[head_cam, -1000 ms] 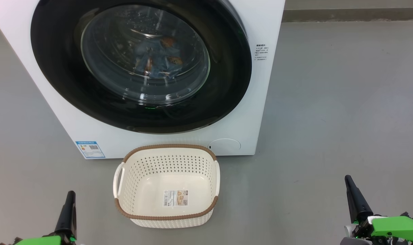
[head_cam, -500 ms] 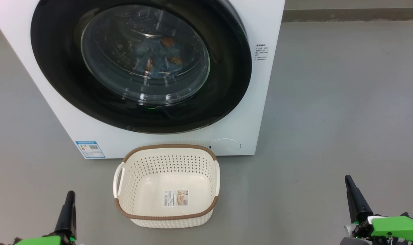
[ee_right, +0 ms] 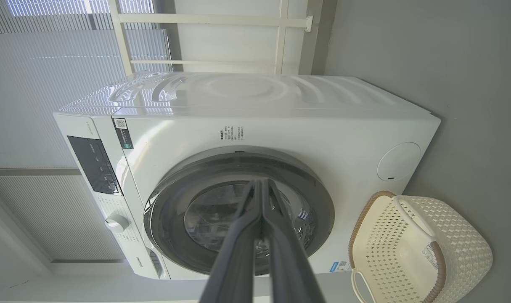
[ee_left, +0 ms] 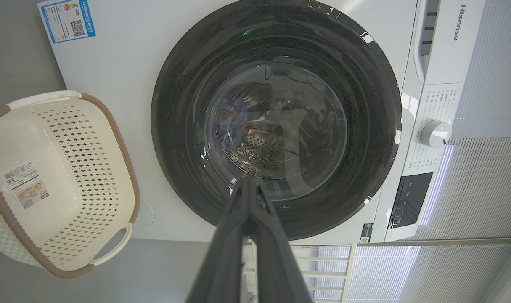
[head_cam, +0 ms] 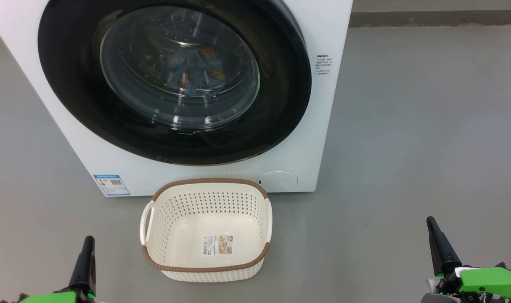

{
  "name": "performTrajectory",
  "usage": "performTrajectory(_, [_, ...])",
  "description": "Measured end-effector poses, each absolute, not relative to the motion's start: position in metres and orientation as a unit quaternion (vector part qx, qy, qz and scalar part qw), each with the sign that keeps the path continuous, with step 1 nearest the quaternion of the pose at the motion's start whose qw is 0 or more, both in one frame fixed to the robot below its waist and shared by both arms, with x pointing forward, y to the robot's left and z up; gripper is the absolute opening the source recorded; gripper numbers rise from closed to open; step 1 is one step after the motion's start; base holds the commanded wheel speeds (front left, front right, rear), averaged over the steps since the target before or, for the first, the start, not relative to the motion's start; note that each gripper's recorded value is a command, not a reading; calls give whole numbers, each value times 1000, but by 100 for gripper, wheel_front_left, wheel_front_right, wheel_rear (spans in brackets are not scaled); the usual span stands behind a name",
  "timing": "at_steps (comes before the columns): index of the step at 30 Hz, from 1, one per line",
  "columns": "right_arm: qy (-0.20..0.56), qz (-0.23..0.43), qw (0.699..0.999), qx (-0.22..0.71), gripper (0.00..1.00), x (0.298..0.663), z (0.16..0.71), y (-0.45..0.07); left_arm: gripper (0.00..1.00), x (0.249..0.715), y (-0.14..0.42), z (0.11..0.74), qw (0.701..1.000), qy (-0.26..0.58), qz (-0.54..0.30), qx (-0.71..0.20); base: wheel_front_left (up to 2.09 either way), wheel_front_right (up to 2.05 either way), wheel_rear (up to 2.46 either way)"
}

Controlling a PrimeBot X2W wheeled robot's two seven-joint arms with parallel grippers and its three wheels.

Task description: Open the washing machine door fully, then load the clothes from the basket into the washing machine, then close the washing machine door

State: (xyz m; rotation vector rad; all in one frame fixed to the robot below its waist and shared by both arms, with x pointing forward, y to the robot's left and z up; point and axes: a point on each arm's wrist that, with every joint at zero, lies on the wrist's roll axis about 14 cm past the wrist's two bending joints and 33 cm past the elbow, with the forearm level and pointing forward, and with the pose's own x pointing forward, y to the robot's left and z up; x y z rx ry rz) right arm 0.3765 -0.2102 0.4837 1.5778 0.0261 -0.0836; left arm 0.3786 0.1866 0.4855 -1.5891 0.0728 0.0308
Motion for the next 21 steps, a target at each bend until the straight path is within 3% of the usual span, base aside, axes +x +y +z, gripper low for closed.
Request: performTrajectory(21, [12, -38, 704, 709, 0, 377, 484, -210, 0, 379, 186, 485, 699, 32, 14, -714, 0, 0, 0])
